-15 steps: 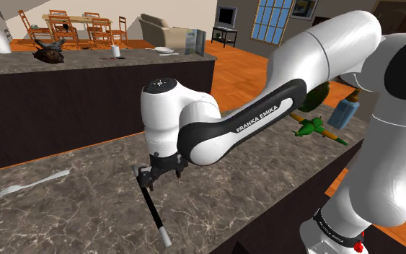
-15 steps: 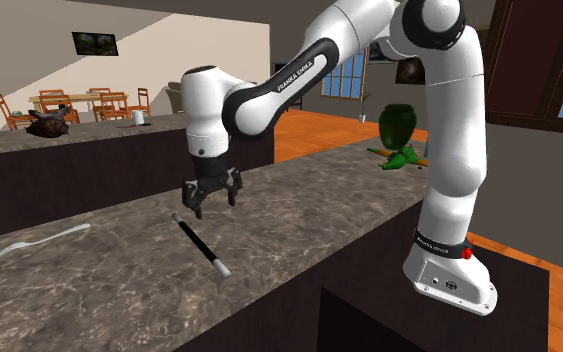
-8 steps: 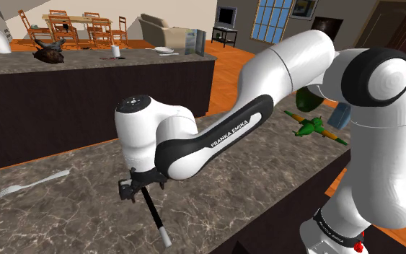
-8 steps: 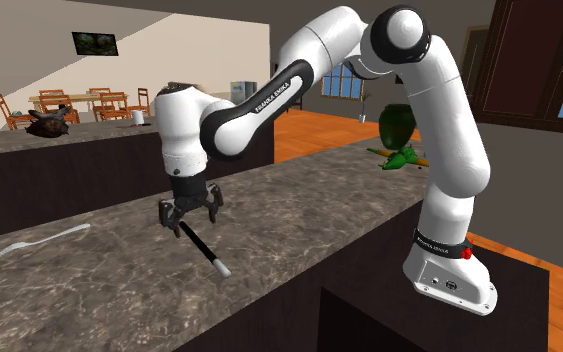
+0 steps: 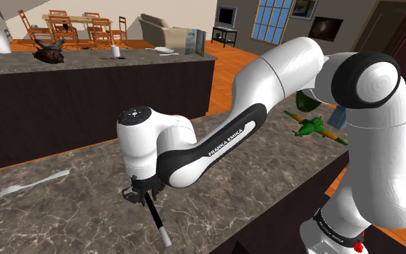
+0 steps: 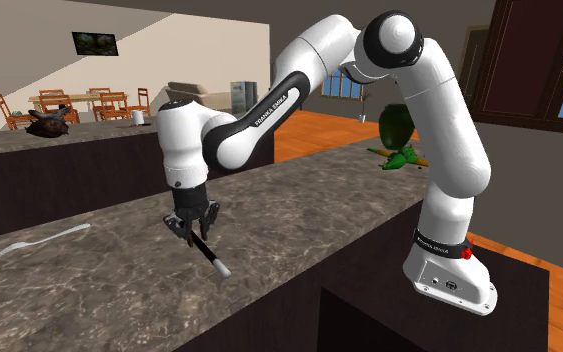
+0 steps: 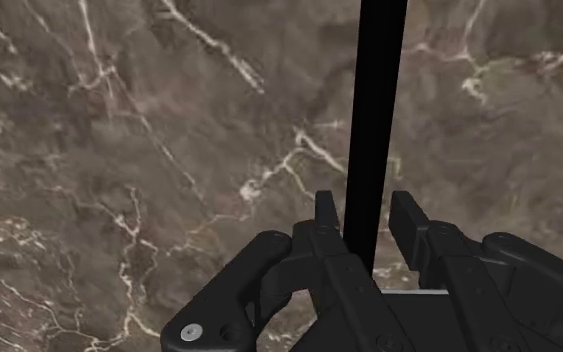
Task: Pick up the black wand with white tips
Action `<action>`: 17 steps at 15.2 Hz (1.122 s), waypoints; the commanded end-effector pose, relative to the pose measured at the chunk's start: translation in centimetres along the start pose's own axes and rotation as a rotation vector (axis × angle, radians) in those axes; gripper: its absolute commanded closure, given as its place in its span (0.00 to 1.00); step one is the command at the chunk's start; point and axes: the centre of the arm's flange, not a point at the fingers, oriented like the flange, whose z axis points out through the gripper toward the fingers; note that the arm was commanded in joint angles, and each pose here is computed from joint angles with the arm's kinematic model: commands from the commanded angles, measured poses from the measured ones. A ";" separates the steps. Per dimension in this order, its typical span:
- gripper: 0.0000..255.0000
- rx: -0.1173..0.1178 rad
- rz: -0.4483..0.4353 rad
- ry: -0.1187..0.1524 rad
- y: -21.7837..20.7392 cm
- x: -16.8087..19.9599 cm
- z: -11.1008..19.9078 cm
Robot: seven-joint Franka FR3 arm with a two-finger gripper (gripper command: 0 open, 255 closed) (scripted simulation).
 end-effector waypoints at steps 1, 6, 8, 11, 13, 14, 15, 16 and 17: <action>1.00 0.000 0.000 0.000 0.0 0.0 0.0; 1.00 0.000 0.000 0.000 0.0 0.0 0.0; 1.00 0.000 0.000 0.000 -0.1 0.0 0.1; 1.00 0.000 0.000 0.000 0.0 0.1 -1.5; 1.00 0.000 0.000 0.000 0.0 0.2 -2.5; 1.00 0.000 0.000 0.000 0.1 0.2 -3.0; 1.00 0.000 0.000 0.000 0.1 0.3 -3.6; 1.00 0.000 0.000 0.000 0.1 0.3 -4.1; 1.00 0.000 0.000 0.000 0.1 0.3 -4.6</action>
